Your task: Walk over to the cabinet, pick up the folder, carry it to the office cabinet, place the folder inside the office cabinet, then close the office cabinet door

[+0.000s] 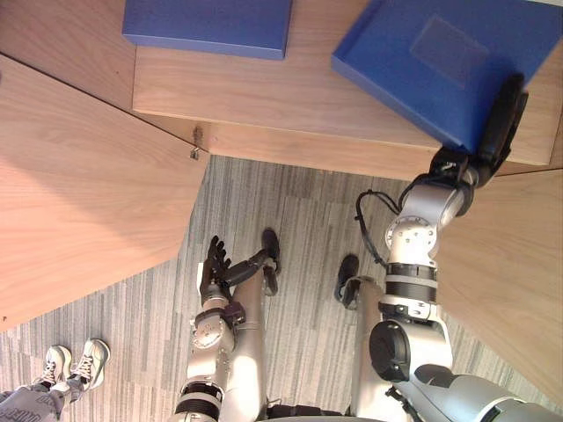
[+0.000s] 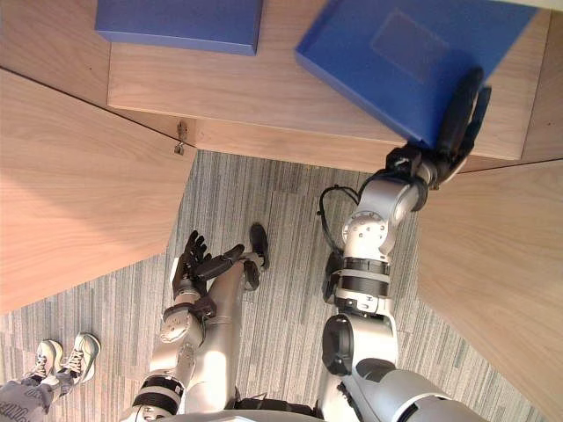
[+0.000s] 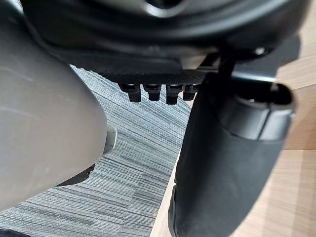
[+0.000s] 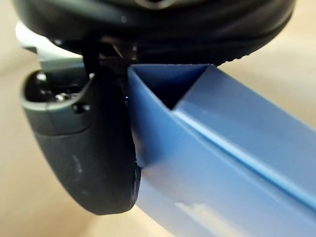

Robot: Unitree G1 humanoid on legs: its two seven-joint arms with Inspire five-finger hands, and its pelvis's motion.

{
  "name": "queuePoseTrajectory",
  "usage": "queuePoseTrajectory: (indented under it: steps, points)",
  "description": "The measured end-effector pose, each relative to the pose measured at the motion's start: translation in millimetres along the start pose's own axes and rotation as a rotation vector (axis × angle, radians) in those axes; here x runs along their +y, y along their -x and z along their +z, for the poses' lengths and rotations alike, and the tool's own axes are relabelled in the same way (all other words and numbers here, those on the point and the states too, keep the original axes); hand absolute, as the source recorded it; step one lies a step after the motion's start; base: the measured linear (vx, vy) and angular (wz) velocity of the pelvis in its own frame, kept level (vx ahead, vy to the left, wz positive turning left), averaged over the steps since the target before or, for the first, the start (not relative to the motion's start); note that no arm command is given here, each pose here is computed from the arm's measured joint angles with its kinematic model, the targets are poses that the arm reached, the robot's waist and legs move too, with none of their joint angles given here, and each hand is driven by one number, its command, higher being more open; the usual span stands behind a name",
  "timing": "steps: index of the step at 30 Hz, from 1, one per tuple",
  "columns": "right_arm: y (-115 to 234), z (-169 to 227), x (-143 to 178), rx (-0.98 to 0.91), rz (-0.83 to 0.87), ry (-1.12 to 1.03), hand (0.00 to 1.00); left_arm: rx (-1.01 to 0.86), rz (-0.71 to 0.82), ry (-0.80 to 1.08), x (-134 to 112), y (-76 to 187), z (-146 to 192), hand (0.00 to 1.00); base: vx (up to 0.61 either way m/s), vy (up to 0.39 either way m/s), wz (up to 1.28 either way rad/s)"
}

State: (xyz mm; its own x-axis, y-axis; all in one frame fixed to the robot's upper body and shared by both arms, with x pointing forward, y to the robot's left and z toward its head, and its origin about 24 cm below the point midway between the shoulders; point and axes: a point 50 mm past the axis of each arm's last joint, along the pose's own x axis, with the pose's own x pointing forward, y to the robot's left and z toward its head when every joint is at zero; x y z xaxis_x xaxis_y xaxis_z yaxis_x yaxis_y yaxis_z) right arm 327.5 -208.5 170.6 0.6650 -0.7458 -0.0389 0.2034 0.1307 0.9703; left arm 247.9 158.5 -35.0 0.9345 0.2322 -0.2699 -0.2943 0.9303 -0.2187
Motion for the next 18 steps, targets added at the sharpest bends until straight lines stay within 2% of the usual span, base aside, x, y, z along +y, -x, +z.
queuePoseTrajectory:
  steps: [4, 9, 10, 18]
  points:
    - [2, 3, -22, -0.020, -0.054, 0.025, 0.00, 0.003, 0.006, -0.004, -1, -1, 0, 1.00, 0.00, -0.033, -0.01]
    - [13, -6, -26, 0.018, -0.022, 0.067, 0.00, 0.015, 0.019, -0.013, -2, -5, -1, 1.00, -0.02, -0.051, -0.04]
    - [17, -11, -25, 0.042, 0.005, 0.084, 1.00, 0.016, 0.020, -0.013, -2, -6, -1, 1.00, -0.02, -0.049, -0.02]
    - [49, -54, 20, 0.271, 0.363, 0.203, 1.00, 0.031, 0.025, -0.015, 0, -7, -4, 1.00, 0.01, -0.035, -0.04]
